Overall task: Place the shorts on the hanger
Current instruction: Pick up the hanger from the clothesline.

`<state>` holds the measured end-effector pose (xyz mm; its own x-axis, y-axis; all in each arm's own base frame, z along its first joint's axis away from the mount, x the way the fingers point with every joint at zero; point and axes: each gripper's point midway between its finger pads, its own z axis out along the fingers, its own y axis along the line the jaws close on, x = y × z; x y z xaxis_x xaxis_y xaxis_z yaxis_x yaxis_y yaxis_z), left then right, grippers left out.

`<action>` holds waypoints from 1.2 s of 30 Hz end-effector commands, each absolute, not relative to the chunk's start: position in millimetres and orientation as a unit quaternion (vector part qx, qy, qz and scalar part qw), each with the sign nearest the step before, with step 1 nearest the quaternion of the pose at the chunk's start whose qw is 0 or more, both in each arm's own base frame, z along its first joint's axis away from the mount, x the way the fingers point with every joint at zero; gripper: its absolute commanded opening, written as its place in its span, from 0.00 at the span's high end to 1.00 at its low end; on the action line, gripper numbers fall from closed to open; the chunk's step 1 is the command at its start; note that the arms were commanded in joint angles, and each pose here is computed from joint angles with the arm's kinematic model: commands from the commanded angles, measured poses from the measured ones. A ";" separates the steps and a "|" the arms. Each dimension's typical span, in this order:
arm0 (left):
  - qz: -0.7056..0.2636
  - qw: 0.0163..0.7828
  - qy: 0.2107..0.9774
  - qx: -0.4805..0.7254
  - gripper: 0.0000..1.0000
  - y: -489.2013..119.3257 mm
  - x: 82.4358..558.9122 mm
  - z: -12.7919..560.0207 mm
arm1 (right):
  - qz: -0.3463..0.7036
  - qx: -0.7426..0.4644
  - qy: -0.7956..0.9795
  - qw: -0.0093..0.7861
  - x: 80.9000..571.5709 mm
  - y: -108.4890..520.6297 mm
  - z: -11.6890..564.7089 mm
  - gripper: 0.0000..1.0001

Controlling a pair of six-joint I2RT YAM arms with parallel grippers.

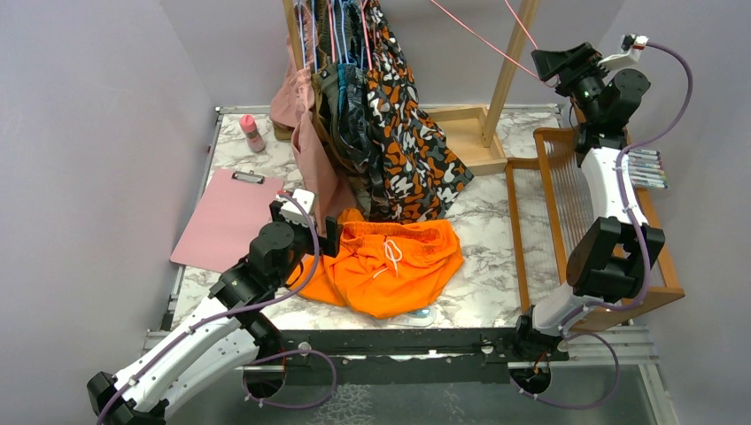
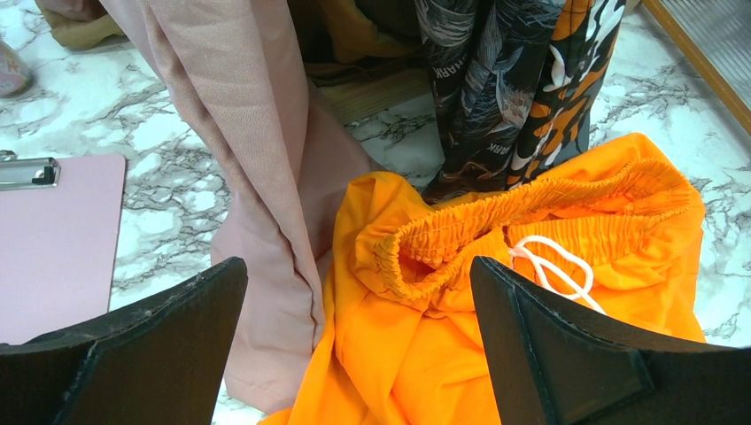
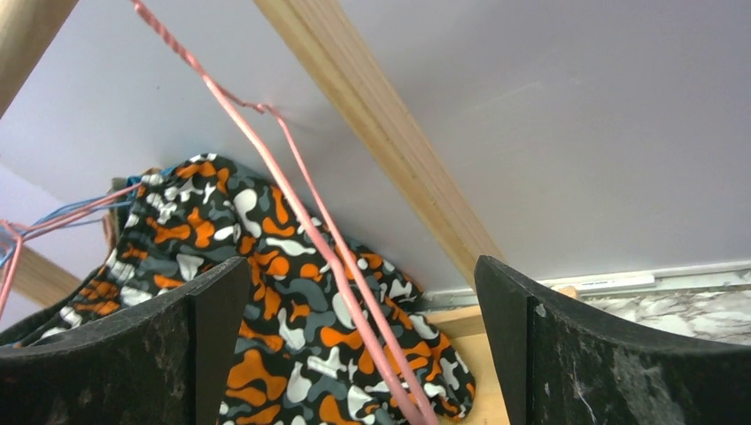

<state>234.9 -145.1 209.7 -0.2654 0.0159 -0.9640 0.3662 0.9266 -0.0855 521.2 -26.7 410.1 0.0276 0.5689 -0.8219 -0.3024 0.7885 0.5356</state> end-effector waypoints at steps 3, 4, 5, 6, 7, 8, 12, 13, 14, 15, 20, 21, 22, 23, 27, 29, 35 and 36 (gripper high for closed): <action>-0.159 0.608 0.768 0.121 0.02 -147.1 234.0 221.9 | 0.343 0.024 0.621 0.704 501.0 14.1 427.1 0.04; -0.159 0.609 0.767 0.121 0.02 -146.7 234.0 222.7 | 0.342 0.020 0.623 0.704 499.0 17.0 426.6 0.04; -0.158 0.610 0.767 0.120 0.02 -146.2 234.0 223.2 | 0.344 0.017 0.624 0.702 497.0 20.2 425.8 0.04; -0.158 0.611 0.766 0.119 0.02 -145.6 233.7 224.0 | 0.345 0.014 0.625 0.700 494.5 22.3 425.7 0.05; -0.159 0.612 0.765 0.118 0.02 -145.5 233.6 225.0 | 0.345 0.012 0.626 0.699 492.0 24.5 425.2 0.05; -0.160 0.613 0.764 0.118 0.02 -145.1 233.2 225.6 | 0.345 0.010 0.627 0.698 489.8 26.8 424.8 0.06; -0.161 0.615 0.763 0.117 0.02 -144.9 232.6 226.7 | 0.337 -0.002 0.635 0.695 480.3 35.7 422.2 0.09; -0.162 0.615 0.763 0.117 0.02 -145.0 232.5 226.9 | 0.332 -0.007 0.636 0.696 477.0 38.1 423.1 0.11; -0.163 0.615 0.762 0.117 0.02 -145.2 232.5 227.5 | 0.328 -0.010 0.640 0.695 474.8 39.9 422.0 0.12; -0.163 0.616 0.762 0.117 0.02 -145.1 232.6 228.0 | 0.322 -0.015 0.641 0.696 472.4 41.9 422.3 0.13; -0.166 0.616 0.761 0.118 0.02 -146.0 231.8 228.4 | 0.295 -0.027 0.652 0.698 463.0 51.8 422.2 0.29; -0.167 0.616 0.761 0.119 0.02 -146.2 231.7 228.3 | 0.291 -0.029 0.653 0.699 461.5 53.8 423.3 0.34; -0.167 0.616 0.761 0.119 0.02 -146.4 231.6 228.7 | 0.288 -0.034 0.654 0.698 459.6 57.1 423.8 0.37; -0.167 0.616 0.761 0.118 0.02 -146.1 231.6 228.8 | 0.285 -0.038 0.655 0.698 458.4 60.4 424.4 0.39; -0.168 0.616 0.760 0.119 0.02 -146.1 231.0 229.1 | 0.260 -0.048 0.666 0.698 458.2 69.0 426.0 0.42; -0.168 0.616 0.760 0.119 0.02 -146.1 231.1 228.9 | 0.245 -0.044 0.671 0.698 460.3 68.1 426.6 0.42; -0.166 0.614 0.763 0.120 0.02 -145.8 231.2 227.0 | 0.212 -0.024 0.688 0.694 469.7 63.9 426.6 0.52; -0.166 0.614 0.762 0.120 0.02 -146.1 231.4 227.4 | 0.209 -0.025 0.689 0.694 470.2 65.1 426.8 0.53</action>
<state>232.1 -142.7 219.4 -0.2374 -0.0091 -0.9714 0.3692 0.9241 -0.0989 463.9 73.6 420.3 -0.0544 0.2966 -0.9534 -0.3971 0.8697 0.2933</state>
